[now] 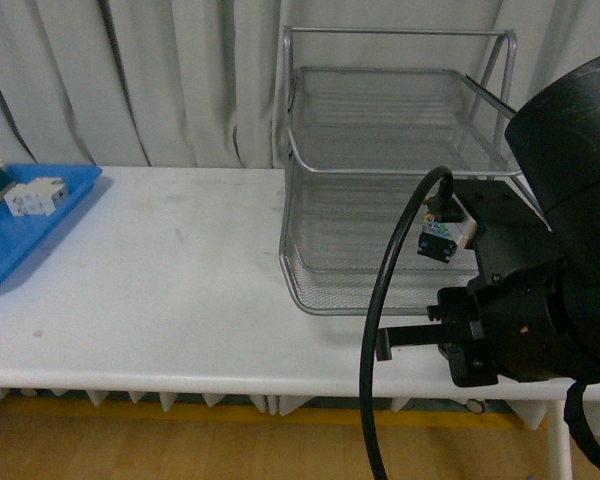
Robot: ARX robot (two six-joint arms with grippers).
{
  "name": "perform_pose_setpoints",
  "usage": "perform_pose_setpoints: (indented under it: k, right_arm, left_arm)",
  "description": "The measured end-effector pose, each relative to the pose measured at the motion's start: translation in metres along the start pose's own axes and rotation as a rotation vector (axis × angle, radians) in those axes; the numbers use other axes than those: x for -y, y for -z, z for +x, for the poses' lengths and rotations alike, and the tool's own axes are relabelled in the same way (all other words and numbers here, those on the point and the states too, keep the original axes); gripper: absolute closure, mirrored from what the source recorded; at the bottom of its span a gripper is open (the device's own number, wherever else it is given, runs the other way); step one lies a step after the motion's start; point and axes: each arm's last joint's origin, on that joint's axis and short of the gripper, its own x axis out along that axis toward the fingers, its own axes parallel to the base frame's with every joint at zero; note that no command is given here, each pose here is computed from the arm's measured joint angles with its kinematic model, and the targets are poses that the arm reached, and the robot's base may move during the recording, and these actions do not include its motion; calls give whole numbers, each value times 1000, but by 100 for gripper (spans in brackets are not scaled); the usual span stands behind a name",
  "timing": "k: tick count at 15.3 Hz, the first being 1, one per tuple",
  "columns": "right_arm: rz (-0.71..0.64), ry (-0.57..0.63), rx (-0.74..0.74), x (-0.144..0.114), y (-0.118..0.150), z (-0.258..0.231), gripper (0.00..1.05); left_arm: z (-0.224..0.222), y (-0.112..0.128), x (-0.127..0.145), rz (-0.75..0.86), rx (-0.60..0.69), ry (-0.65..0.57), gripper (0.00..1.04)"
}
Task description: Place button on rack with both arms
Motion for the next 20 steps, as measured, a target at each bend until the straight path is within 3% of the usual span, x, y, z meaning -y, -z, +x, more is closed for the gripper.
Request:
perform_pose_setpoints:
  k: [2,3,7,15,20]
  right_arm:
    - [3,19,-19,-1,-2,12,103]
    - [34,58,-14,10,-15,22,103]
    - [57,92,-25,26,-28,33,103]
    - [99,97,74,55,-82,58,103]
    - [95,105,89,61,-91,63,103]
  left_arm:
    - [0,0,0,0,0,0,7]
    - [0,0,0,0,0,0,7]
    - [0,0,0,0,0,0,7]
    - [0,0,0,0,0,0,7]
    - [0,0,0,0,0,0,7]
